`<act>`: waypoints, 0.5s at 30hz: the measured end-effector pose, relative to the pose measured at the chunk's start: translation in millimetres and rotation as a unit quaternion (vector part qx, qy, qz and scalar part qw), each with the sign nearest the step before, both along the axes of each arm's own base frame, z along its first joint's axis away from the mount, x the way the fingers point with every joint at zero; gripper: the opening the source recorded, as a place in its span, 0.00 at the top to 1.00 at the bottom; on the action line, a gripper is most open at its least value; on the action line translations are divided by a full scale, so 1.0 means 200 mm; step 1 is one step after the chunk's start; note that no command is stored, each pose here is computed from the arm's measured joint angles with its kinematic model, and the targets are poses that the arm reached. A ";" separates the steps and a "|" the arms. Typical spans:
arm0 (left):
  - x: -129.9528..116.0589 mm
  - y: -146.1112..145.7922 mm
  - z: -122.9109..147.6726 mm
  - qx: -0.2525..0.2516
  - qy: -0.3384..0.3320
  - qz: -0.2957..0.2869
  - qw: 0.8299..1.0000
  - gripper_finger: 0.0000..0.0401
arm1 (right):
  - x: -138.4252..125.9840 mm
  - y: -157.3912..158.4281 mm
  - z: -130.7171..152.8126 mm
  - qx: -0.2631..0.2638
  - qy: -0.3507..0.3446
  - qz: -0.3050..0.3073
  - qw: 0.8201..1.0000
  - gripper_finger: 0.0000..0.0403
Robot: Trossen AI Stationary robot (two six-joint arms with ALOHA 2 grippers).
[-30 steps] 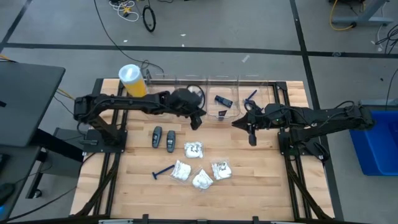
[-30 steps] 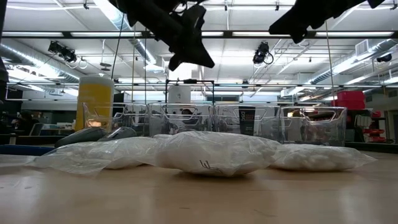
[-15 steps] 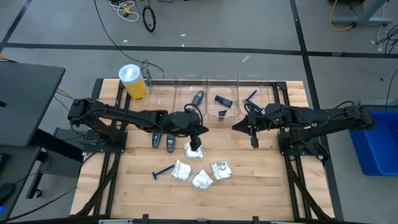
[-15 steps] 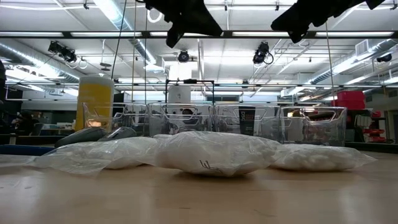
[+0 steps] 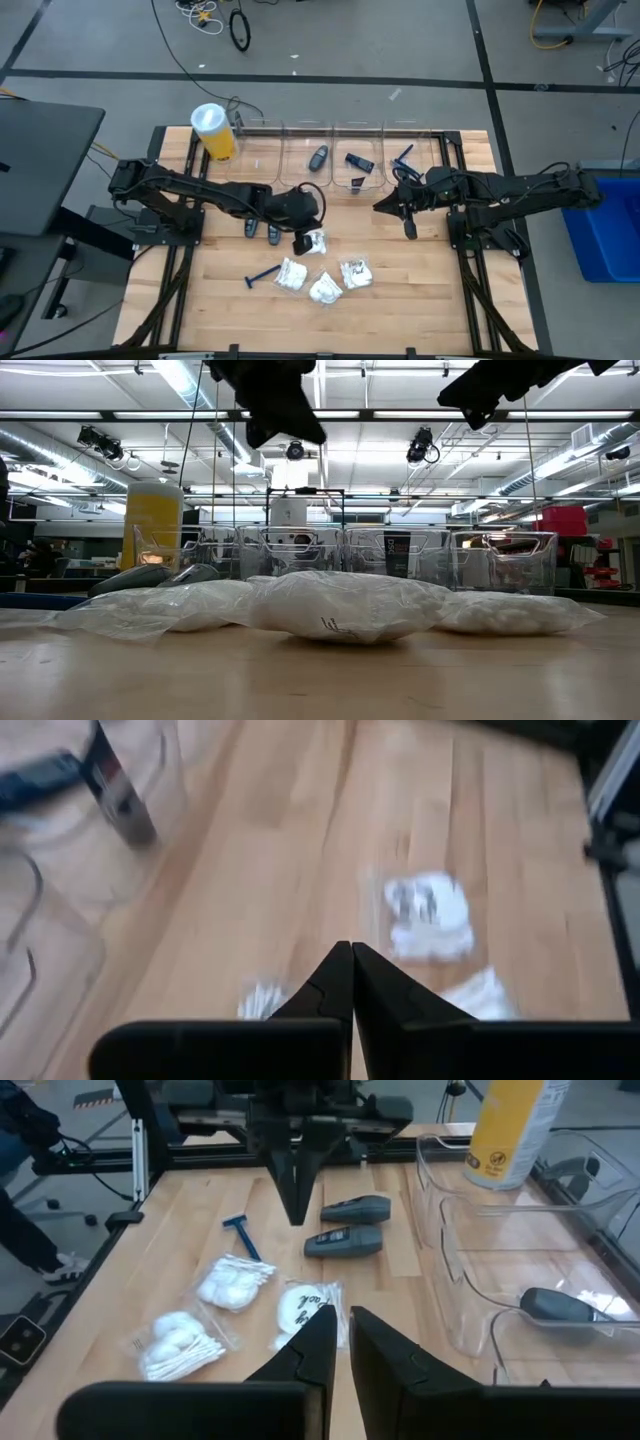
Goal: Pick & Place Travel size toiletries
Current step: Put the black deodorant into the middle left transparent bin
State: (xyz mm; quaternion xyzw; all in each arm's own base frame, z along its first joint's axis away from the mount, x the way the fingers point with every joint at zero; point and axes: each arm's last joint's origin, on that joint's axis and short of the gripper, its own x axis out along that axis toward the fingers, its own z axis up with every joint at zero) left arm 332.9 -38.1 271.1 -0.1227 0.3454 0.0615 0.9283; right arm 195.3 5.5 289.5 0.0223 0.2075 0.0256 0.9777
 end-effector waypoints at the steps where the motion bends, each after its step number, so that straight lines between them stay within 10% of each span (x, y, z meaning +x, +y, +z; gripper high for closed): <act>1: -0.01 0.00 -0.01 -0.001 0.011 -0.006 1.000 0.99 | 0.00 0.00 0.00 0.001 0.000 -0.001 1.000 0.91; 15: -0.16 0.00 0.09 0.030 0.046 -0.034 0.998 0.98 | 0.00 0.00 0.00 0.001 0.003 -0.001 1.000 0.92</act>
